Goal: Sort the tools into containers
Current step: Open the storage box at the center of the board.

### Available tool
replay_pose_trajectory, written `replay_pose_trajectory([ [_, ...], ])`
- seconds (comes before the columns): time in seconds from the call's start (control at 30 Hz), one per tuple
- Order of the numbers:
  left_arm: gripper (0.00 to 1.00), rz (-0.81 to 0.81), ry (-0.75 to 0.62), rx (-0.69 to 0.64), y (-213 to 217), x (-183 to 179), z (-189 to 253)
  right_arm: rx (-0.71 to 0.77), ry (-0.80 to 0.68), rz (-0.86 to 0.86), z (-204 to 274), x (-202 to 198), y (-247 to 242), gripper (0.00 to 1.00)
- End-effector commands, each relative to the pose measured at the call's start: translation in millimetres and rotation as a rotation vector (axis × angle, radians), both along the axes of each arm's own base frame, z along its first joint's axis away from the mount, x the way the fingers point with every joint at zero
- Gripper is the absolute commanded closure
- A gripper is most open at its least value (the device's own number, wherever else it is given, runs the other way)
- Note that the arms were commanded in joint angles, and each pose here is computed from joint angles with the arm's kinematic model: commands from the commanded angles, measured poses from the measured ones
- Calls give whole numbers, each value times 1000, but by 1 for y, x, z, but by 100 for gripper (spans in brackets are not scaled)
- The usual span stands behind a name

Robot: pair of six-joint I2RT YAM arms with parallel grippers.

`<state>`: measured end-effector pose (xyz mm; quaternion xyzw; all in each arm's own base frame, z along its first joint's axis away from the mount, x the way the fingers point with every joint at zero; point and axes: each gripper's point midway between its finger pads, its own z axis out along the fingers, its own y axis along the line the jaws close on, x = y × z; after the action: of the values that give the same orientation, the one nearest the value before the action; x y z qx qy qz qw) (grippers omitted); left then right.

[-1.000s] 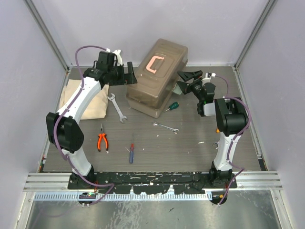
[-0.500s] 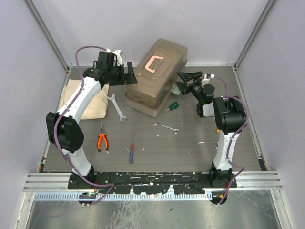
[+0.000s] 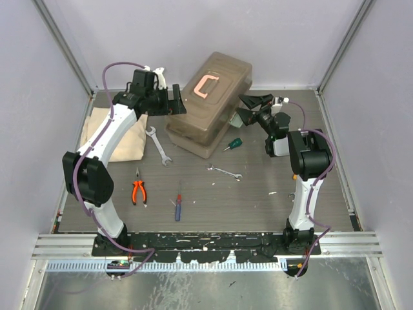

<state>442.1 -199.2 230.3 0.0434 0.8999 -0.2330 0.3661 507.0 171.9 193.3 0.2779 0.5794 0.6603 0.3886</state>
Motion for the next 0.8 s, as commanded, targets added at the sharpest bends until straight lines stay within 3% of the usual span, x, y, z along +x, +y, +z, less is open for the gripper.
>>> replay_pose_trajectory([
  [0.0,4,-43,-51,-31,-10,2,19,15,-116,86,41,-8,26,3],
  [0.23,1,-47,-57,-32,-10,0,20,-4,-144,85,56,-12,26,2],
  [0.47,2,-52,-55,-35,-11,-1,19,-138,-65,-14,38,-28,14,3],
  [0.77,2,-62,-54,-27,-14,-2,17,-142,-30,-20,25,-53,19,2],
])
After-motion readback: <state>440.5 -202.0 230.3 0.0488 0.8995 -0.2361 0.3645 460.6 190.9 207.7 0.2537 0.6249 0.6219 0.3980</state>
